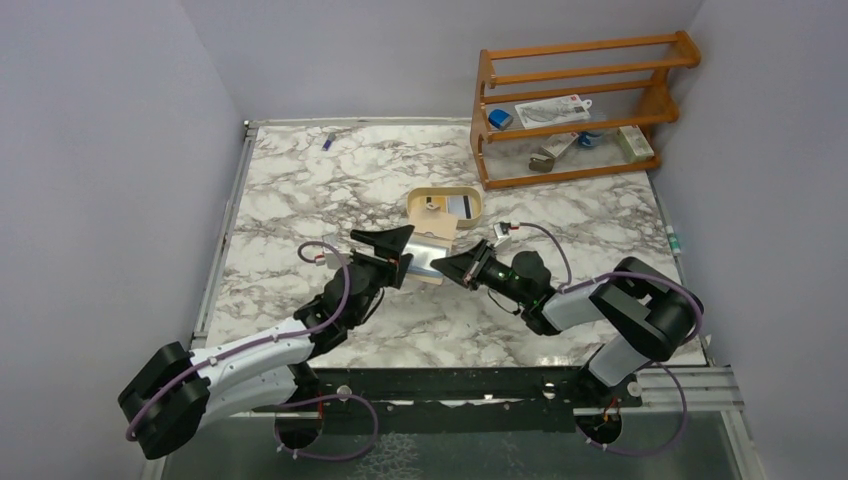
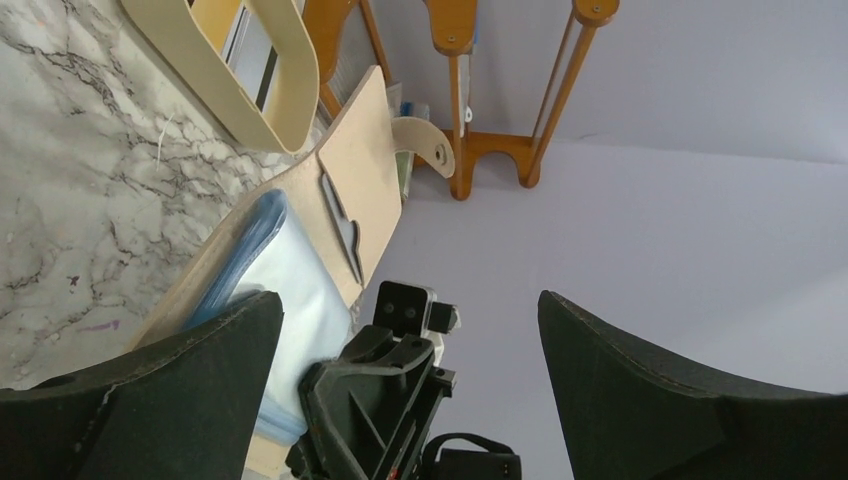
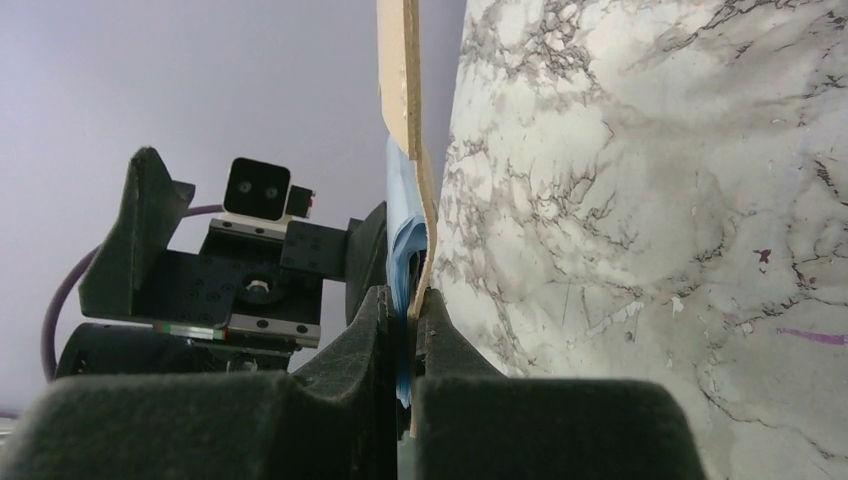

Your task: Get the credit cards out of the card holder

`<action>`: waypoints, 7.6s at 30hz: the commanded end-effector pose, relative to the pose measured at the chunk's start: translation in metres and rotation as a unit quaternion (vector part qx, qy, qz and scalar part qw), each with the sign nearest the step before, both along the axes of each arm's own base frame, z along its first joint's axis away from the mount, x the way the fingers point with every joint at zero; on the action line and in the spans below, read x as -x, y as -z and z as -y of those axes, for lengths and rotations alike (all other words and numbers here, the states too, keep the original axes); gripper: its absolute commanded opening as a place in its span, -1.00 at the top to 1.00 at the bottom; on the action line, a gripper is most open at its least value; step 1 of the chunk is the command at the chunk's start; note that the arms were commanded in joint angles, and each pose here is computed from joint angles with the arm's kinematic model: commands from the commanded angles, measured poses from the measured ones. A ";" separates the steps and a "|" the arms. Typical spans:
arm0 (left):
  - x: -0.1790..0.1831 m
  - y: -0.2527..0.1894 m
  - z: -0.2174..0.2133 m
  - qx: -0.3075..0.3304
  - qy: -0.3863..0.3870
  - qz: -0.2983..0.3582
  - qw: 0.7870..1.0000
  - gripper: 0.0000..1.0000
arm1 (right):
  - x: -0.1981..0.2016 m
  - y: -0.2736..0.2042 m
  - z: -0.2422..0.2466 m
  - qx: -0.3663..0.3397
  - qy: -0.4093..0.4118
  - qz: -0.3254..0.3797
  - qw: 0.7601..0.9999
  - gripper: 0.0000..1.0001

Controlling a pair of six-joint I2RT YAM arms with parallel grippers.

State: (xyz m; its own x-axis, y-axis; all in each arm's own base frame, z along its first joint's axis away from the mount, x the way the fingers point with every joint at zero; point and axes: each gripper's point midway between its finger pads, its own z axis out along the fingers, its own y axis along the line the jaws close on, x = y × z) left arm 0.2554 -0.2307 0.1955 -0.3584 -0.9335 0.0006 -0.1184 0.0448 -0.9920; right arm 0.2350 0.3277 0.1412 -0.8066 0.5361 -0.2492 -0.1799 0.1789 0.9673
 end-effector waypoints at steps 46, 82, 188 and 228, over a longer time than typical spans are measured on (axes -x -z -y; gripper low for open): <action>-0.066 -0.015 0.010 0.015 -0.066 -0.023 0.997 -0.98 | 0.019 -0.027 -0.032 -0.025 -0.069 0.078 0.994 0.98; -0.051 -0.012 0.029 0.098 -0.009 -0.118 0.988 -0.98 | 0.018 0.007 -0.037 0.058 -0.068 0.096 0.991 0.98; -0.031 -0.007 -0.039 -0.177 0.271 0.180 0.929 -0.77 | 0.095 0.018 0.019 0.027 -0.469 0.152 0.870 0.98; 0.027 -0.007 -0.030 -0.274 0.276 0.289 0.875 -0.54 | 0.099 0.001 0.018 -0.044 -0.484 0.146 0.862 0.98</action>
